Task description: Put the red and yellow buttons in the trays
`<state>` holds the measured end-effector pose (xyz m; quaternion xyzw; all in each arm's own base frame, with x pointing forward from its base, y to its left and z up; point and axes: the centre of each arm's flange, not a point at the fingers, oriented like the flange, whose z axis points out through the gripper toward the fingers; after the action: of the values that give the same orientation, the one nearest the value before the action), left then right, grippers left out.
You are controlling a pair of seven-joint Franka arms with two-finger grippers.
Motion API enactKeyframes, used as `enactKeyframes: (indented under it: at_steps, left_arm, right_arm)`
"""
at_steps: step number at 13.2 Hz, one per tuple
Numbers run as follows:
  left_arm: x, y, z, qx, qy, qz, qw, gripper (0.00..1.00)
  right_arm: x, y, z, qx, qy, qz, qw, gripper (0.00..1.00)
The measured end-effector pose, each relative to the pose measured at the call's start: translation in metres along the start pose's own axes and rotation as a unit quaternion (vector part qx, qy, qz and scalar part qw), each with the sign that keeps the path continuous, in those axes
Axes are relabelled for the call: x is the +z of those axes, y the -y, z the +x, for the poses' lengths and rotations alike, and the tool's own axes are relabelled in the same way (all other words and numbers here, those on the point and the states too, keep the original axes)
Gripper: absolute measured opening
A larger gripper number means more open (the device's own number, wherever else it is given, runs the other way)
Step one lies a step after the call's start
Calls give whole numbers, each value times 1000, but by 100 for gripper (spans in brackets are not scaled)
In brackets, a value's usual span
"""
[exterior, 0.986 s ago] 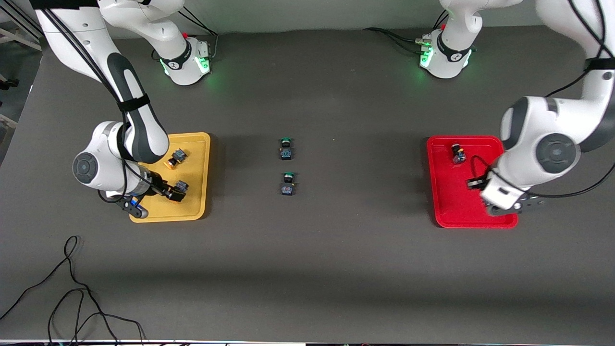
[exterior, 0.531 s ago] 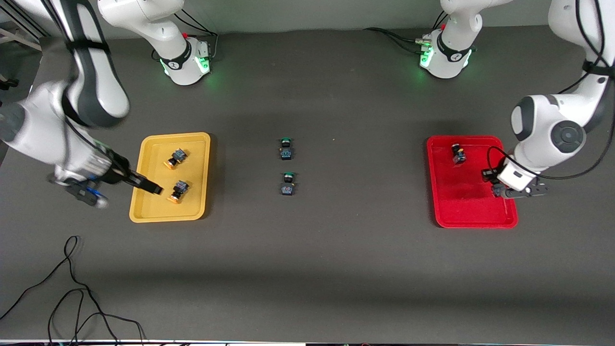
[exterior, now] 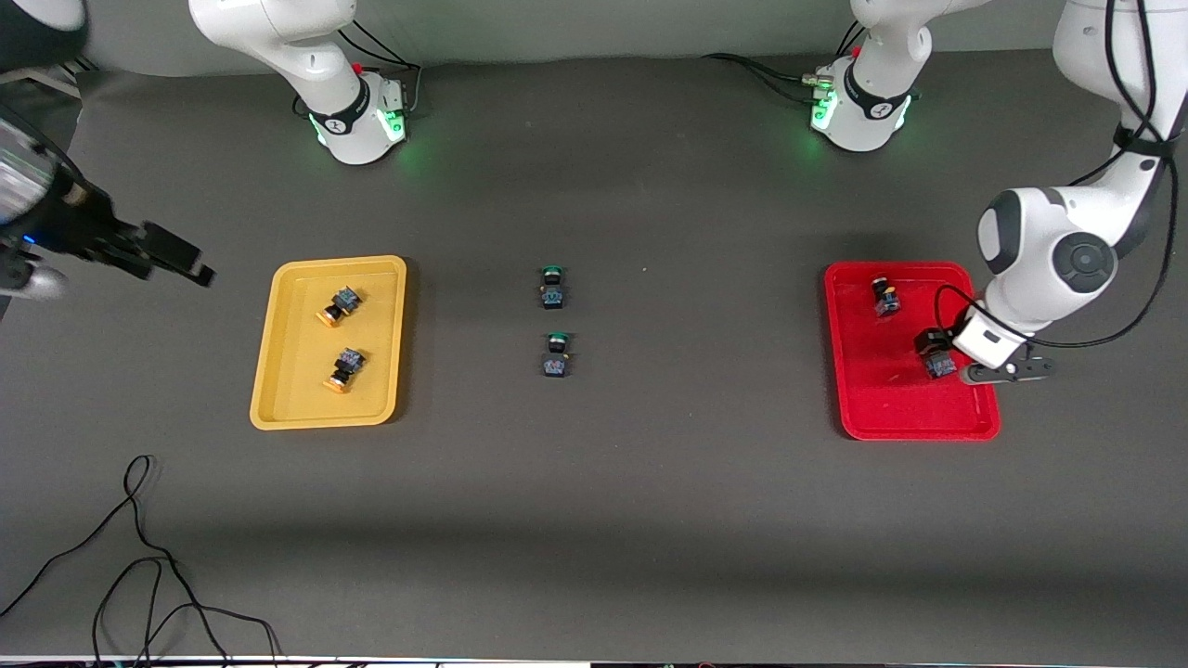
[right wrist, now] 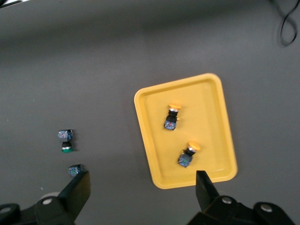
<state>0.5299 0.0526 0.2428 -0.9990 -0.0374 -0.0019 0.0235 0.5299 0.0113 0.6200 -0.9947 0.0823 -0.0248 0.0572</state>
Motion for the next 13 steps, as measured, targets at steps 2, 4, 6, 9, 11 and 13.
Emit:
enactKeyframes:
  at_steps: [2, 4, 6, 9, 11, 13]
  left_arm:
    - [-42, 3, 13, 6, 3, 11, 1000, 100]
    - [-102, 3, 25, 2, 21, 19, 1000, 100]
    - [-173, 1, 37, -2, 31, 11, 999, 100]
    - [-289, 0, 50, -4, 30, -1, 1000, 100]
    - [-348, -12, 50, 7, 13, -5, 1000, 100]
    - [-364, -29, 49, 19, 10, -7, 1000, 100]
  right_arm:
    - [-15, 6, 0, -31, -17, -38, 999, 100]
    - [-20, 19, -1, -47, -26, -53, 997, 100]
    - [-20, 23, -3, -51, -20, -55, 997, 100]
    - [-17, 22, -5, -52, -4, -58, 997, 100]
    - [-15, 22, -7, -65, 6, -59, 996, 100]
    - [-14, 22, -9, -74, 15, -56, 996, 100]
